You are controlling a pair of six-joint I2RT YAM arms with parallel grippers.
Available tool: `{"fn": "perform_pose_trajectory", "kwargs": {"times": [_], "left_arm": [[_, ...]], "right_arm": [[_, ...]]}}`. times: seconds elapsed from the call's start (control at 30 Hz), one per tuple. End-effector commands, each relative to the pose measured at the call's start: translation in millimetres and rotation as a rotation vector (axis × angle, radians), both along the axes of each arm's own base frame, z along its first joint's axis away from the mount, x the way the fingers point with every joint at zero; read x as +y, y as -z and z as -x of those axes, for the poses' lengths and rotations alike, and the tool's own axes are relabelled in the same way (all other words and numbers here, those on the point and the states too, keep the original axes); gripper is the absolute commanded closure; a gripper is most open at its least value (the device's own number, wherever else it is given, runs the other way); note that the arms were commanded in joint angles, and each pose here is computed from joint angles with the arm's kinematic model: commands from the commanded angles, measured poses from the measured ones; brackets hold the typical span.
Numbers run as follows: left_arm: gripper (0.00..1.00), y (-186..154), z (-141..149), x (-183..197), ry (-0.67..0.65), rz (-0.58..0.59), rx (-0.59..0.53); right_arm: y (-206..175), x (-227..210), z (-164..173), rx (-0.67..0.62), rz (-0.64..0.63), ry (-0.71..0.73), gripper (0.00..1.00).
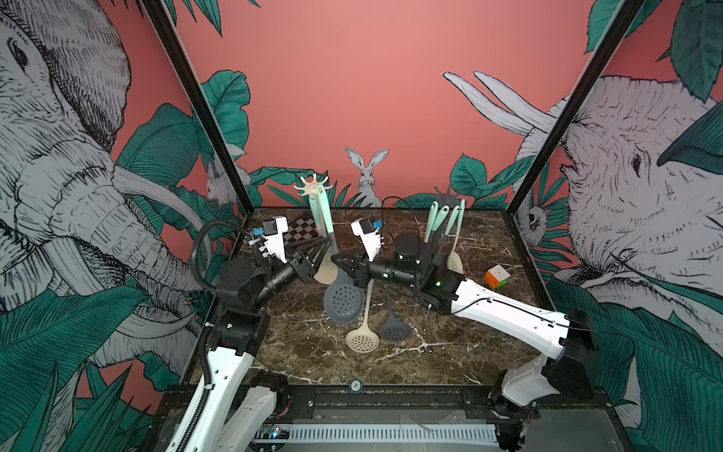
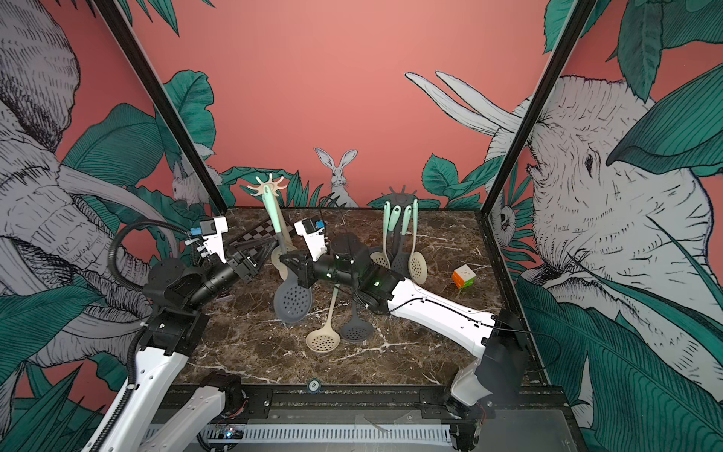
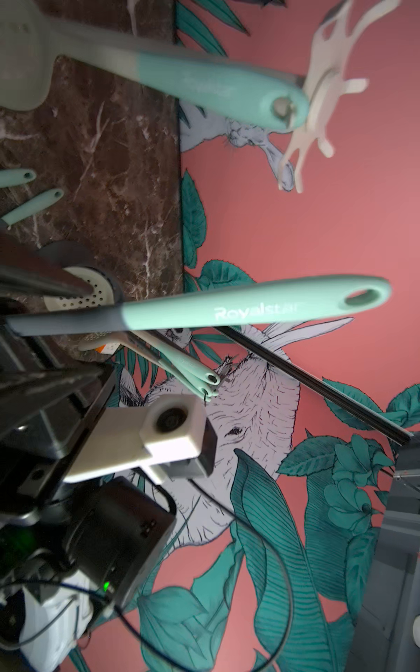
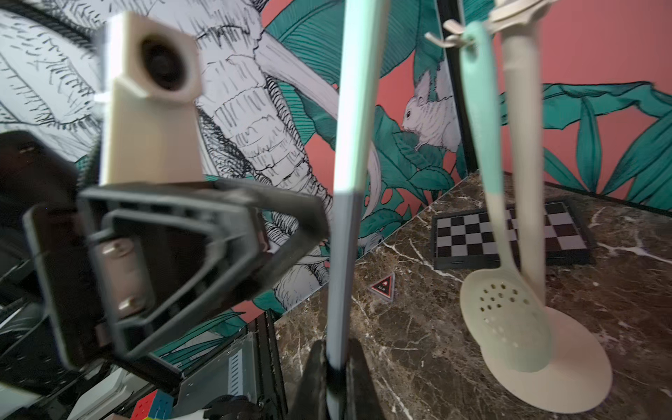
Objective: Hang the skimmer on the kitchen utensil rack
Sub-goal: Pick up the skimmer from the center of the board.
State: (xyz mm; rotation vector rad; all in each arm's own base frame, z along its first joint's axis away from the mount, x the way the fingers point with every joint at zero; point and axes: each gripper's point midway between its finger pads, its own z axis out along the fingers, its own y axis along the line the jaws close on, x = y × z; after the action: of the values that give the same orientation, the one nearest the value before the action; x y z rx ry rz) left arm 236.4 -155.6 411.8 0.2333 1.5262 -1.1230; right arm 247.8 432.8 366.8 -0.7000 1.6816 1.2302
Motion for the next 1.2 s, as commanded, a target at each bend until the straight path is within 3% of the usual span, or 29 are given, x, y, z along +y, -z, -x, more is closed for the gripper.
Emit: {"fn": "perform_pose_trajectory", "kwargs": {"times": [0.0, 0.1, 0.27, 0.53, 0.73, 1.17], "left_arm": [[0.5, -17, 13, 11, -0.068, -0.04, -0.079], [0.44, -13, 16, 18, -0.11, -0.059, -0.086], [0.42, -2, 15, 24, -0.156, -0.074, -0.069], [0.43, 2, 4, 12, -0.095, -0.083, -0.065], [0.45, -1, -8, -6, 0.014, -0.06, -0.063], [0.58, -2, -22, -18, 0.087, -0.01, -0.046]], "right_arm": [[-6, -15, -16, 0.004, -0.06, 0.008, 1.0], [-2, -16, -23, 0.037, -0.087, -0.045, 1.0], [9, -9, -27, 0.092, -0.1, -0.137, 1.0], [6, 0, 7, 0.09, -0.188, -0.372, 1.0], [8, -6, 25, 0.057, -0.186, -0.417, 1.0], [0, -10, 46, 0.006, -0.158, -0.449, 1.0]]}}
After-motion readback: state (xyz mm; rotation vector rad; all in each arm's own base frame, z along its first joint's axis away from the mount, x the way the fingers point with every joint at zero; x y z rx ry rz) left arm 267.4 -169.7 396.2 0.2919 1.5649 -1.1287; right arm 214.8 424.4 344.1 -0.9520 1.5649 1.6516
